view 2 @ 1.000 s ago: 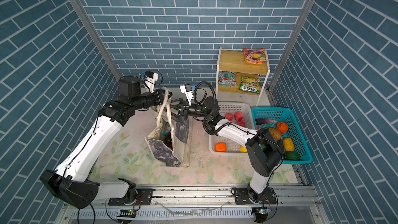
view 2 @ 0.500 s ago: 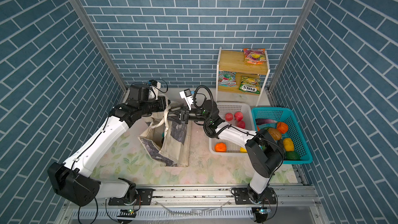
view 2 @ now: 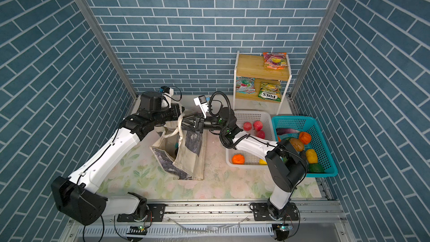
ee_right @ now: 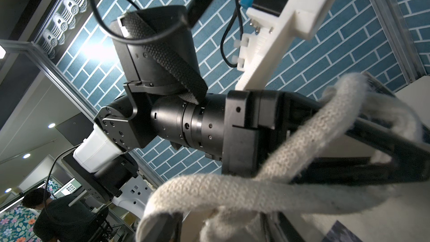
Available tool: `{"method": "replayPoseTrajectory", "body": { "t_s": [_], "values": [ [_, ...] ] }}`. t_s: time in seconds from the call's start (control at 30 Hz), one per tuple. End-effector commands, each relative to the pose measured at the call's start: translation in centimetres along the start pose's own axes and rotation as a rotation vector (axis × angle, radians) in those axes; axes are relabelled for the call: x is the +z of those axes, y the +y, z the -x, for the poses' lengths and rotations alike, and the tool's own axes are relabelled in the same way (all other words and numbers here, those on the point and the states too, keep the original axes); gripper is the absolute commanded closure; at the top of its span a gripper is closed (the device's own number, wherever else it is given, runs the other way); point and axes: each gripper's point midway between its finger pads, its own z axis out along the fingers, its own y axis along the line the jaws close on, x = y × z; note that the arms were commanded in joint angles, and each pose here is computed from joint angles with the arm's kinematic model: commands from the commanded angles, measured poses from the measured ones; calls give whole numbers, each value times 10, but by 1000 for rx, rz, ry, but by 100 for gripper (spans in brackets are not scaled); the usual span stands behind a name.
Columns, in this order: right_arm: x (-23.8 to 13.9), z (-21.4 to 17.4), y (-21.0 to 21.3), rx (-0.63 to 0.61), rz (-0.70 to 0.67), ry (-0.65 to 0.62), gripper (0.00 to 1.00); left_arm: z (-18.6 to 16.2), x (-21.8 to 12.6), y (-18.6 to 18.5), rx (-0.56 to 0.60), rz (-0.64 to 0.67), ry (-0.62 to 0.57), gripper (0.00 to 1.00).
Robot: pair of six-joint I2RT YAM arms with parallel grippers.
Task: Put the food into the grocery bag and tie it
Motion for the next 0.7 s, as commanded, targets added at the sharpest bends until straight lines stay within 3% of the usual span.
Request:
{"method": "replayPoseTrajectory", "body": {
  "t_s": [0.0, 0.53, 0.67],
  "values": [
    [6, 44, 58, -199, 121, -90, 57, -24, 4, 4, 11, 11, 71, 100],
    [13, 31, 30, -128, 33, -24, 100, -7, -17, -16, 24, -61, 19, 100],
    [8, 20, 21, -134, -32, 14, 100, -2, -28, -21, 40, -70, 3, 100]
  ]
}}
